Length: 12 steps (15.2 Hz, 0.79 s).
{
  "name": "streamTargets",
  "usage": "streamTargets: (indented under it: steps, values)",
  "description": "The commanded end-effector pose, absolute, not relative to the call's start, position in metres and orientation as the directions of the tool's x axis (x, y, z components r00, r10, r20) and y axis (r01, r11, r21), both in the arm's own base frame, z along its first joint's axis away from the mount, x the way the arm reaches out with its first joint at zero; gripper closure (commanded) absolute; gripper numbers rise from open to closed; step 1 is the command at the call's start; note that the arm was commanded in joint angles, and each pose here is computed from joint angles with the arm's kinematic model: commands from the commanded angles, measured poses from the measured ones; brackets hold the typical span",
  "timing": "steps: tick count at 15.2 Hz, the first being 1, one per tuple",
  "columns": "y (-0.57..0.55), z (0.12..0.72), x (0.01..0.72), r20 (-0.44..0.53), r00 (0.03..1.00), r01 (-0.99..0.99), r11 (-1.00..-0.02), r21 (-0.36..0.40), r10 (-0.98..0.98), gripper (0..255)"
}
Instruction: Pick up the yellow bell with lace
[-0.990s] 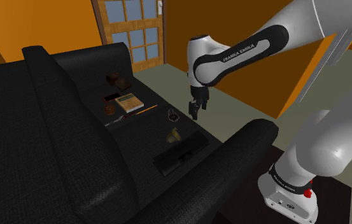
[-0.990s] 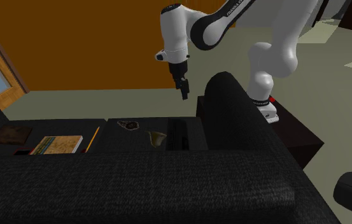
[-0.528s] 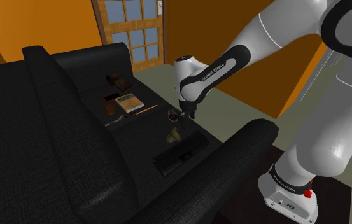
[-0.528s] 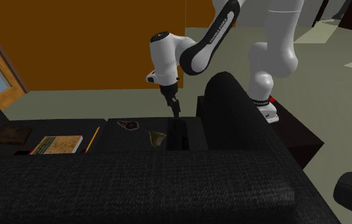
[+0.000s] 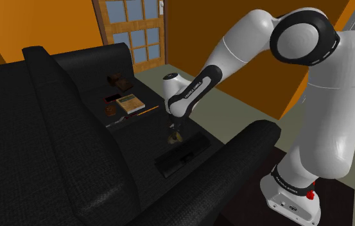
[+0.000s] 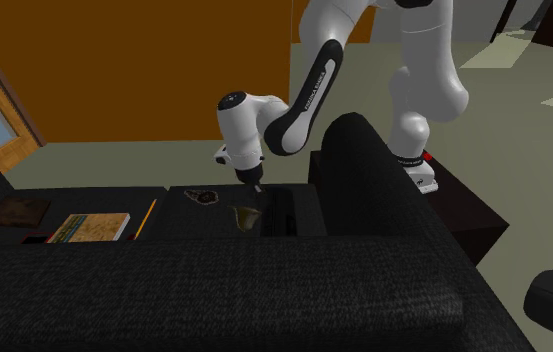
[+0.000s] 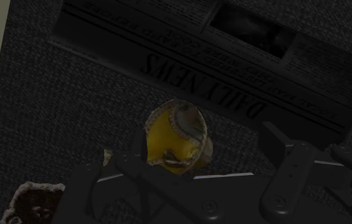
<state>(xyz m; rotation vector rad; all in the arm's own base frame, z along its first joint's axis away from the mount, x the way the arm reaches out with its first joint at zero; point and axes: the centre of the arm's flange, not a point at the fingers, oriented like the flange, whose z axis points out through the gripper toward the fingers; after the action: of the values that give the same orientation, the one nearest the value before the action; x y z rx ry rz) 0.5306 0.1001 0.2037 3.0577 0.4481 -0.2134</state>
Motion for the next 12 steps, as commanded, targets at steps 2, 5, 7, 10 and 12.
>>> streamTargets:
  steps: [2, 5, 7, 10, 12]
  values:
    - [0.101, 0.185, 0.534, -0.141, 0.947, 0.294, -0.956, 0.024, 0.287, 0]
    - [0.101, 0.17, 0.534, -0.141, 0.947, 0.294, -0.956, 0.024, 0.287, 0]
    - [0.101, 0.156, 0.534, -0.141, 0.947, 0.294, -0.956, 0.024, 0.287, 0]
    - [0.102, 0.156, 0.534, -0.141, 0.947, 0.294, -0.956, 0.024, 0.287, 255]
    - [0.102, 0.156, 0.534, -0.141, 0.947, 0.294, -0.956, 0.024, 0.287, 255]
